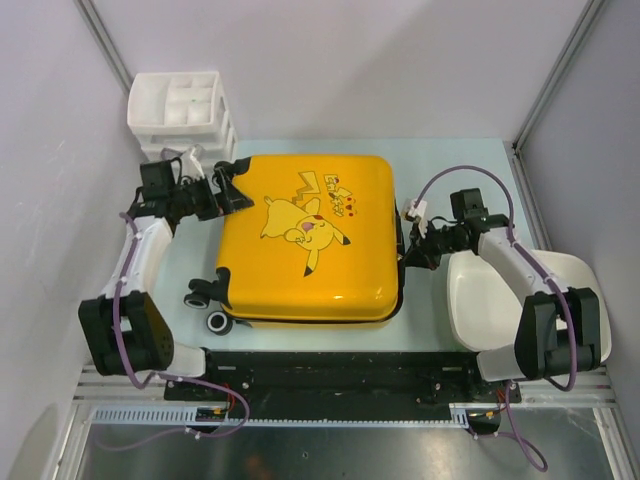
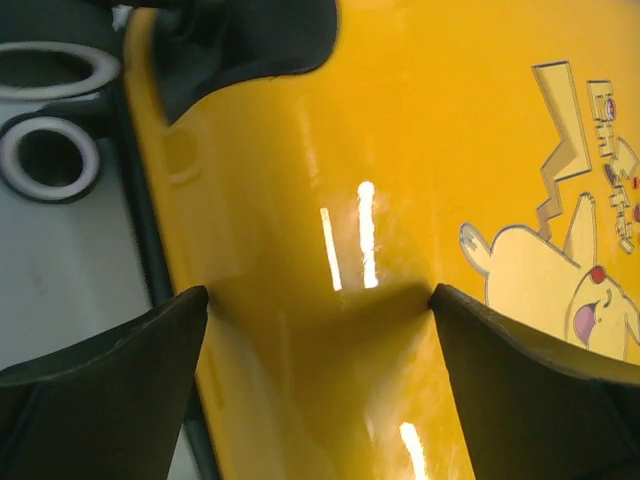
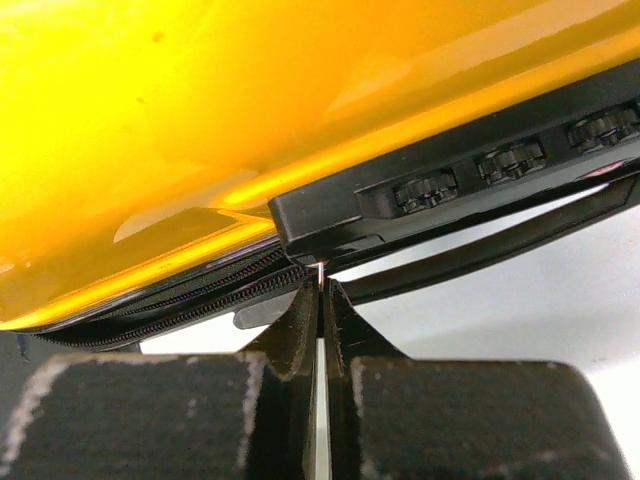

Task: Open, take out, and arrange the luggage

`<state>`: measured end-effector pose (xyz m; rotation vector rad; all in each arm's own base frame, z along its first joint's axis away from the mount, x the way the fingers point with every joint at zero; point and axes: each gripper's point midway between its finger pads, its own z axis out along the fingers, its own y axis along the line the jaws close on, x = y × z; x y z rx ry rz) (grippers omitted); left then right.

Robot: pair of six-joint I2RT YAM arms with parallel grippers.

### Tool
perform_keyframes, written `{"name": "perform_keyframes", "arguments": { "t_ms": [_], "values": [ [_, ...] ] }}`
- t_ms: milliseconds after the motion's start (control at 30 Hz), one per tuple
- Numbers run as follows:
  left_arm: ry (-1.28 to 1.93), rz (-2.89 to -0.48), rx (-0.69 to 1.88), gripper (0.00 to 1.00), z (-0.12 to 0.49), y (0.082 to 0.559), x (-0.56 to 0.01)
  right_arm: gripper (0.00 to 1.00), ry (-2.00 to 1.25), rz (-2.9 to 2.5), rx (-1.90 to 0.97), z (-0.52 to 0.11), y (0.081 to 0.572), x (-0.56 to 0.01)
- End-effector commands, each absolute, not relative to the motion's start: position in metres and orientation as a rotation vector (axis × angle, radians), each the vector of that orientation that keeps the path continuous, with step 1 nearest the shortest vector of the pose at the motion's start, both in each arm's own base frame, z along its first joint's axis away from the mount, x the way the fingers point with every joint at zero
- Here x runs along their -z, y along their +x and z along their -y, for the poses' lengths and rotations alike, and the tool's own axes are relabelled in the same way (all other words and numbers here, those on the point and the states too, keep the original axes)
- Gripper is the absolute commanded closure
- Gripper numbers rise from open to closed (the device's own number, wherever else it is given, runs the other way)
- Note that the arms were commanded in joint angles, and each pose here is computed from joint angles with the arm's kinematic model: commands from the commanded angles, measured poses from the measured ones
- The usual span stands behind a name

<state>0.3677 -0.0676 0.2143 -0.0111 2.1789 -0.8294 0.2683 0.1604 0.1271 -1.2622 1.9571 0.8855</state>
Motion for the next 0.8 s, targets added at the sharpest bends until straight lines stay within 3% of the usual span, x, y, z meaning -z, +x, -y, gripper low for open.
{"name": "perform_keyframes", "arguments": {
  "t_ms": [0,167,300,433,633,767],
  "values": [
    [0.128,-2.189,0.954,0.05,0.111,0.379,-0.216,1.00,-1.289,-1.815,-0.970,-0.192,0.255,-0.149],
    [0.390,-2.128,1.029,0.19,0.166,0.416,-0.230,1.00,-1.267,-1.796,-0.976,-0.212,0.237,-0.157],
    [0.431,-2.118,0.987,0.28,0.164,0.454,-0.223,1.00,-1.241,-1.746,-0.988,-0.239,0.228,-0.168],
    [0.510,-2.049,0.866,0.17,0.155,0.458,-0.247,1.00,-1.199,-1.789,-0.915,-0.235,0.231,-0.166],
    [0.533,-1.985,0.651,0.13,0.134,0.435,-0.279,1.00,-1.109,-1.855,-0.692,-0.185,0.262,-0.155],
    [0.456,-2.031,0.558,0.10,0.105,0.419,-0.268,1.00,-1.025,-1.856,-0.558,-0.160,0.286,-0.162]
  ]
}}
